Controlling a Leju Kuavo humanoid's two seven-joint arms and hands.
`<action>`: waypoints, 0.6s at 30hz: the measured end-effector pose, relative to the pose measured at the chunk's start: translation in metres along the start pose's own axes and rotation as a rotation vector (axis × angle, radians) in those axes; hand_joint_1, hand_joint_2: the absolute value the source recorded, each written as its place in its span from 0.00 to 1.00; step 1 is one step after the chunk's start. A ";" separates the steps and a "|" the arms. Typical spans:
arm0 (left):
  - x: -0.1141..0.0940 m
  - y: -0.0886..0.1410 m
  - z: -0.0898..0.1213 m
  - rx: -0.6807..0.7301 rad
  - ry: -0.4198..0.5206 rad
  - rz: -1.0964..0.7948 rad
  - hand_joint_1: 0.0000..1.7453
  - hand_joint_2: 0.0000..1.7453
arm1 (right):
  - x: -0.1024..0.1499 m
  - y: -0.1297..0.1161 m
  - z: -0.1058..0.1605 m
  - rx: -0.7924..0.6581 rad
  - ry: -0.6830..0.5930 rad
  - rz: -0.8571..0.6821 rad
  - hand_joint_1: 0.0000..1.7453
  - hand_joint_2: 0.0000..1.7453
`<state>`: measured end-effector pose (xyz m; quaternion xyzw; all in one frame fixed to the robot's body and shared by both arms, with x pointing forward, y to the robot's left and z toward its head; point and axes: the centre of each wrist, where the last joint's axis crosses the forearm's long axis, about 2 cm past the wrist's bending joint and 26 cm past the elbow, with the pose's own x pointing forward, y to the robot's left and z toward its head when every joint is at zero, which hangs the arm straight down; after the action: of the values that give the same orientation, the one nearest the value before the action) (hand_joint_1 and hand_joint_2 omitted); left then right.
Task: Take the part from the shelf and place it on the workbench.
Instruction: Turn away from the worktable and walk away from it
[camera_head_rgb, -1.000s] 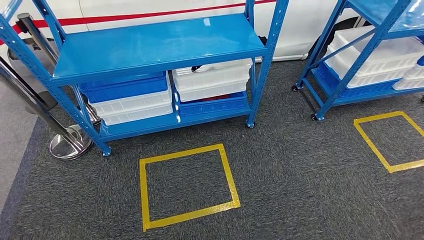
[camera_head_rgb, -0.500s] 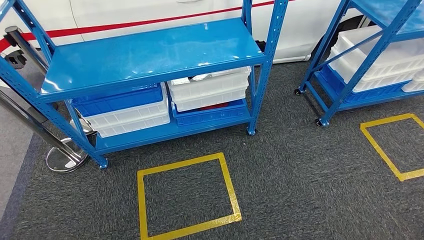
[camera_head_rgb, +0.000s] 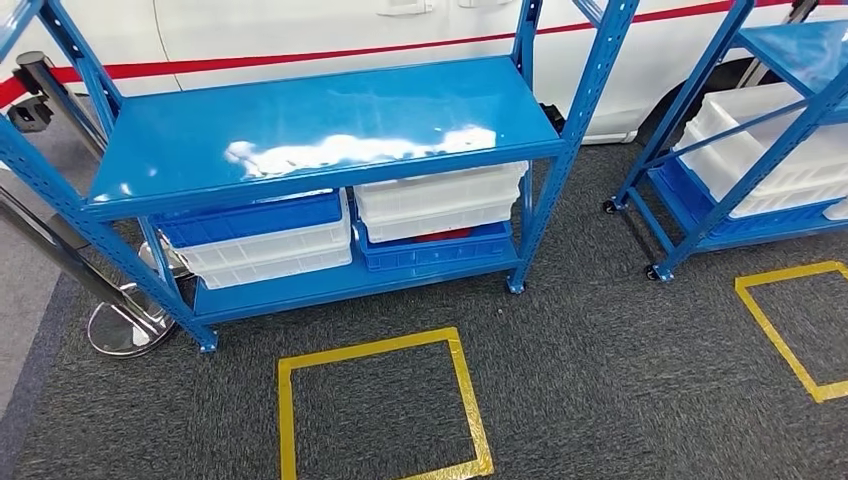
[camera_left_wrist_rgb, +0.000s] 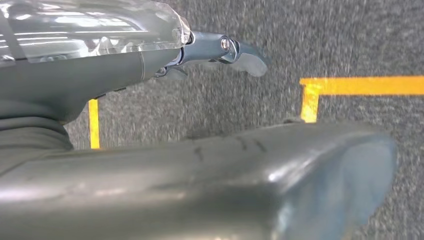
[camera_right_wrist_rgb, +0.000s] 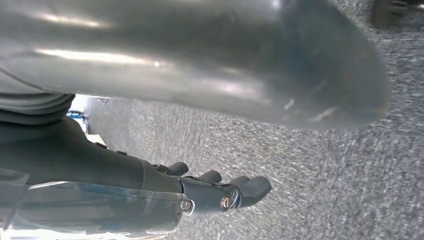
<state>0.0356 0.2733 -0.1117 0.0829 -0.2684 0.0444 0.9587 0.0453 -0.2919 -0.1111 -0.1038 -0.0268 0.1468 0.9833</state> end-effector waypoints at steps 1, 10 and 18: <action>0.000 -0.001 0.000 -0.002 0.001 -0.001 0.00 0.00 | -0.002 0.000 0.000 0.001 0.005 -0.001 0.00 0.00; 0.003 -0.002 -0.001 -0.001 0.001 -0.014 0.00 0.00 | 0.002 0.000 0.000 -0.001 0.015 0.006 0.00 0.00; -0.003 -0.001 0.002 0.008 0.021 -0.015 0.00 0.00 | 0.002 0.001 0.000 0.000 0.015 0.018 0.00 0.00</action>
<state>0.0324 0.2720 -0.1119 0.0884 -0.2574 0.0393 0.9614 0.0468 -0.2907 -0.1110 -0.1052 -0.0183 0.1550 0.9821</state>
